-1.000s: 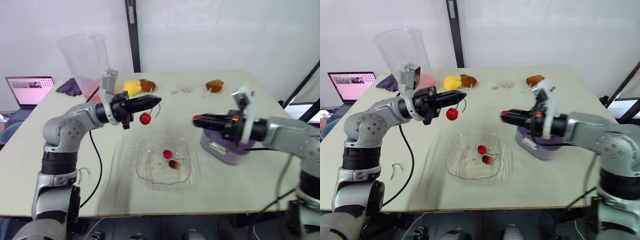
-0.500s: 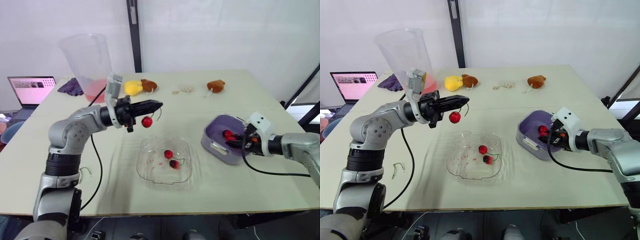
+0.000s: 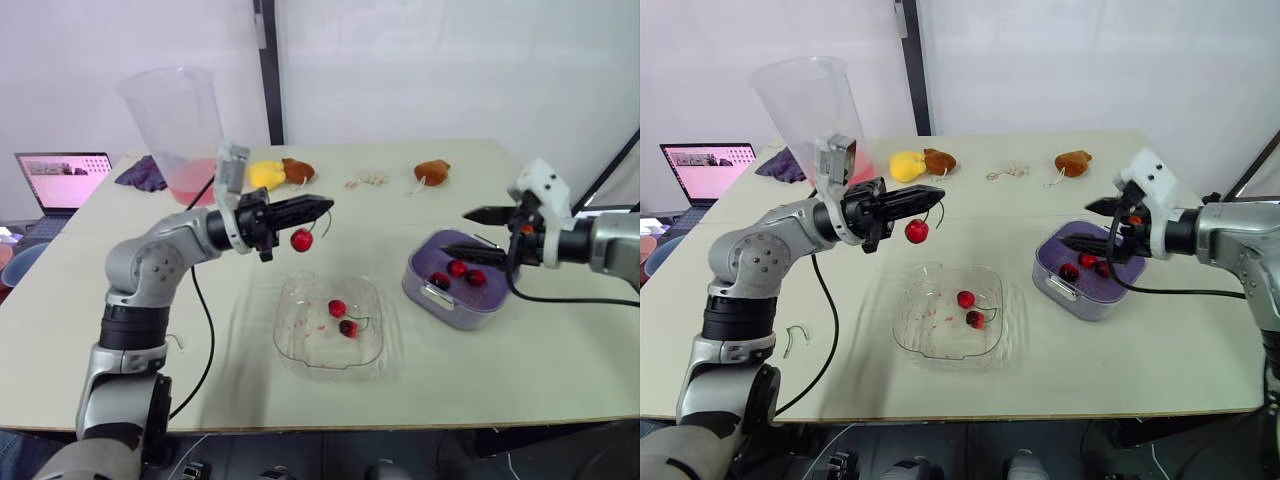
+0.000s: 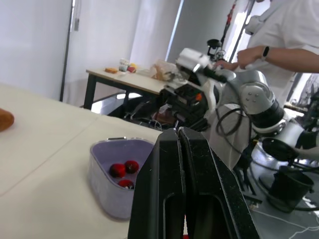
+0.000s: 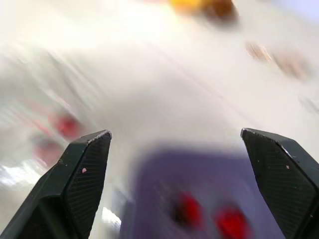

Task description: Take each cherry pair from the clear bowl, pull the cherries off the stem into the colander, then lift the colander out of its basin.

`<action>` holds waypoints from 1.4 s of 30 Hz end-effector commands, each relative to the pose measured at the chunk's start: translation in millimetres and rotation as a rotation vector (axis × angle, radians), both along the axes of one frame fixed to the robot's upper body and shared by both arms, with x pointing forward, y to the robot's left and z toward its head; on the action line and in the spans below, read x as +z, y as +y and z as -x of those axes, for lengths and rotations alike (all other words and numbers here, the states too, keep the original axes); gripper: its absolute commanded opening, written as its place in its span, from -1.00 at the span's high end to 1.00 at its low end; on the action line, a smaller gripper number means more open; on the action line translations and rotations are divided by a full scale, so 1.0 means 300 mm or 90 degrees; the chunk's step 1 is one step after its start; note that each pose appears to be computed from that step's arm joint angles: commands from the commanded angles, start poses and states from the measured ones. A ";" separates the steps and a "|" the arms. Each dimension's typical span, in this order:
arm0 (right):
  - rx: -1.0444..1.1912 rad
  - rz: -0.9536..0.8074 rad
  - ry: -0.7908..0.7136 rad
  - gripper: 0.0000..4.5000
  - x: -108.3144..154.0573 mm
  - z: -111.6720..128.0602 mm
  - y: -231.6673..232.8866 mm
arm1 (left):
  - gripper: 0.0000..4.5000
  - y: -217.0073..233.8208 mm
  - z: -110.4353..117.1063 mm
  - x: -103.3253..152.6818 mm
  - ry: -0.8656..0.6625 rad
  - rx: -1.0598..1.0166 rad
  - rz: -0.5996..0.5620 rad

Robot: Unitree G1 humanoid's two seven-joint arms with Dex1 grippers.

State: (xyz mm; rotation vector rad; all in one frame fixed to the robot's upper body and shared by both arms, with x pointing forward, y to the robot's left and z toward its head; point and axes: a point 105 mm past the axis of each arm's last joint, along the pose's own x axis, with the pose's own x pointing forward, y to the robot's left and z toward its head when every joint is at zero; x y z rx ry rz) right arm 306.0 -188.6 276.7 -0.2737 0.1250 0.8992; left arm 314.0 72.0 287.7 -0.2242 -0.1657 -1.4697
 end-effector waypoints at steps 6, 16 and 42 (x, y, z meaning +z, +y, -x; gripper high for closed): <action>0.216 -0.173 -0.003 -0.99 0.037 0.051 0.352 | 1.00 -0.012 0.029 0.066 -0.037 -0.031 0.026; 0.275 -0.242 0.023 -0.99 0.019 0.066 0.517 | 1.00 -0.012 0.036 0.078 -0.048 -0.030 0.018; 0.258 -0.237 0.049 0.55 -0.020 0.040 0.540 | 1.00 0.008 0.032 0.058 -0.046 -0.007 0.004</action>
